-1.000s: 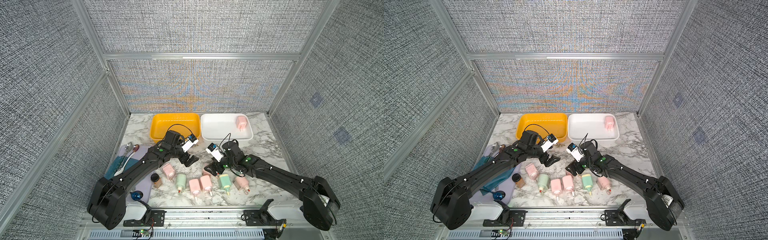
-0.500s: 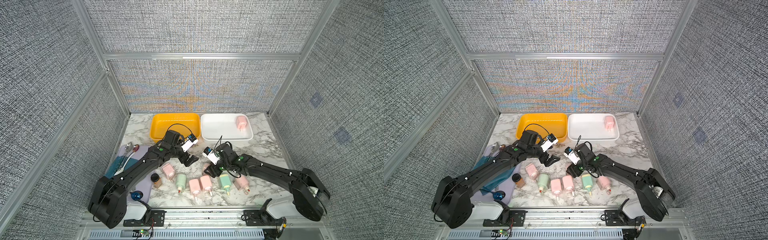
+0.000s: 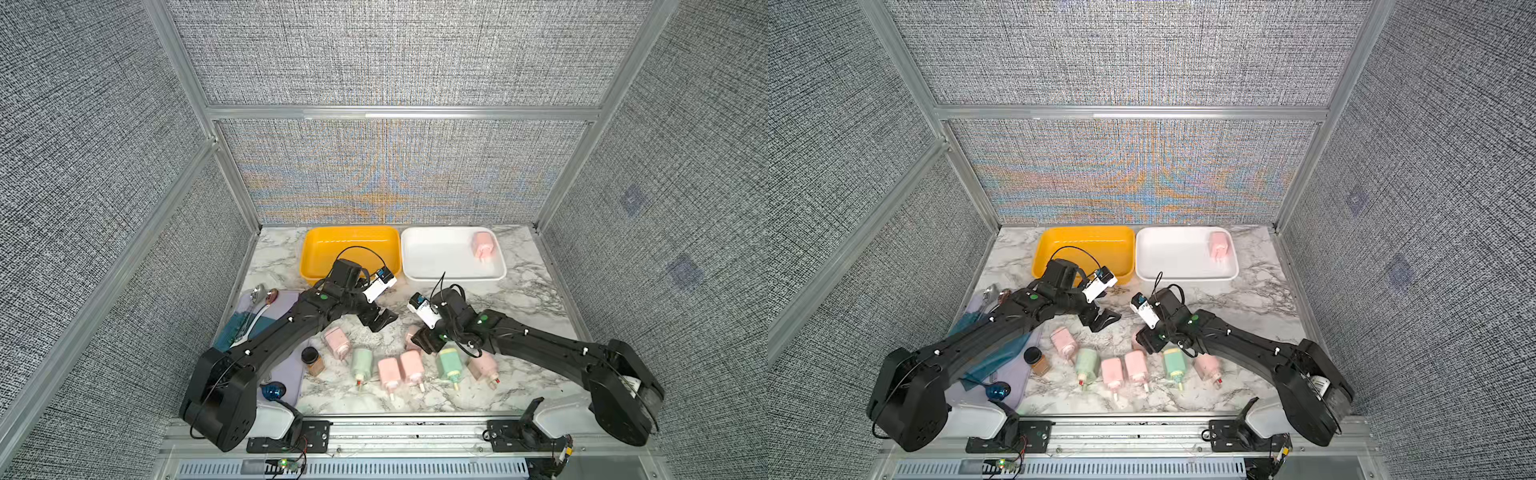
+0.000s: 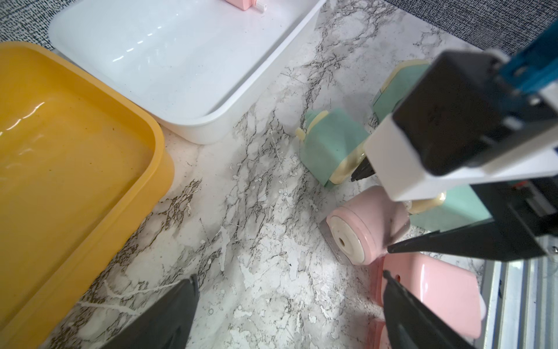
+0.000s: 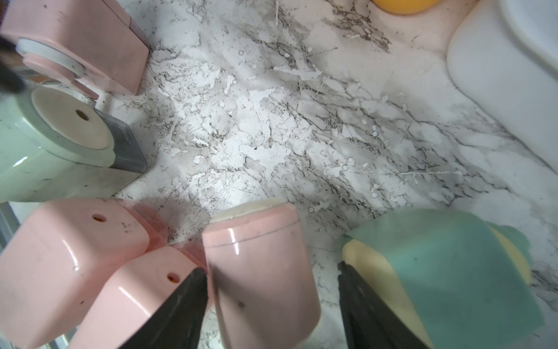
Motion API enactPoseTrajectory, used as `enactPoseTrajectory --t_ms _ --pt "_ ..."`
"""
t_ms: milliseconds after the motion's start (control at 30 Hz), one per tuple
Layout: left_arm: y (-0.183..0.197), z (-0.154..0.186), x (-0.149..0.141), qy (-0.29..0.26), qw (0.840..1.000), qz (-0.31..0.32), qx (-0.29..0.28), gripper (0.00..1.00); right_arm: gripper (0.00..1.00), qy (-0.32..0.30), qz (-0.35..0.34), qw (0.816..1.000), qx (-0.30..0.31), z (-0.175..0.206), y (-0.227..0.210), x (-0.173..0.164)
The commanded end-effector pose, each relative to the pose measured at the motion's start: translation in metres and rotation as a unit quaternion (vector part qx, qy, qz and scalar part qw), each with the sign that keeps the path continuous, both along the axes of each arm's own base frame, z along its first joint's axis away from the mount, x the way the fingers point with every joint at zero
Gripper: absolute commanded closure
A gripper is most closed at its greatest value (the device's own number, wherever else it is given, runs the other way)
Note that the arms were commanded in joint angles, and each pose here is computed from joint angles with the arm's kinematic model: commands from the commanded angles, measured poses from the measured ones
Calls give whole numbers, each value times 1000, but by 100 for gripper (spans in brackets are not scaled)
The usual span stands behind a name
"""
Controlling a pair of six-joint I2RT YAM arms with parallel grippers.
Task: Place the pencil sharpeners by color into the storage box
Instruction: Pick up the pencil sharpener from the center of the board.
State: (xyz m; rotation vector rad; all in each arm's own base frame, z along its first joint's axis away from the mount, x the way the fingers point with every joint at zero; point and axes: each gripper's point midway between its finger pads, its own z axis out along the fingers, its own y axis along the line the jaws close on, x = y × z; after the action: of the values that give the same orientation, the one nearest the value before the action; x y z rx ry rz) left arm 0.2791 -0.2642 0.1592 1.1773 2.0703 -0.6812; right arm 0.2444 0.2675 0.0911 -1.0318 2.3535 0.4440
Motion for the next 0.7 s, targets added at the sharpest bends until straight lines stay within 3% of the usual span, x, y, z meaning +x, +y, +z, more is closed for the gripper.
enactPoseTrajectory --t_ms 0,667 --pt "-1 2 2 -6 1000 -2 0 1 27 9 13 1000 0 -2 6 -3" --pt "2 -2 3 0 1000 4 3 1 27 14 25 999 -35 -22 8 -1"
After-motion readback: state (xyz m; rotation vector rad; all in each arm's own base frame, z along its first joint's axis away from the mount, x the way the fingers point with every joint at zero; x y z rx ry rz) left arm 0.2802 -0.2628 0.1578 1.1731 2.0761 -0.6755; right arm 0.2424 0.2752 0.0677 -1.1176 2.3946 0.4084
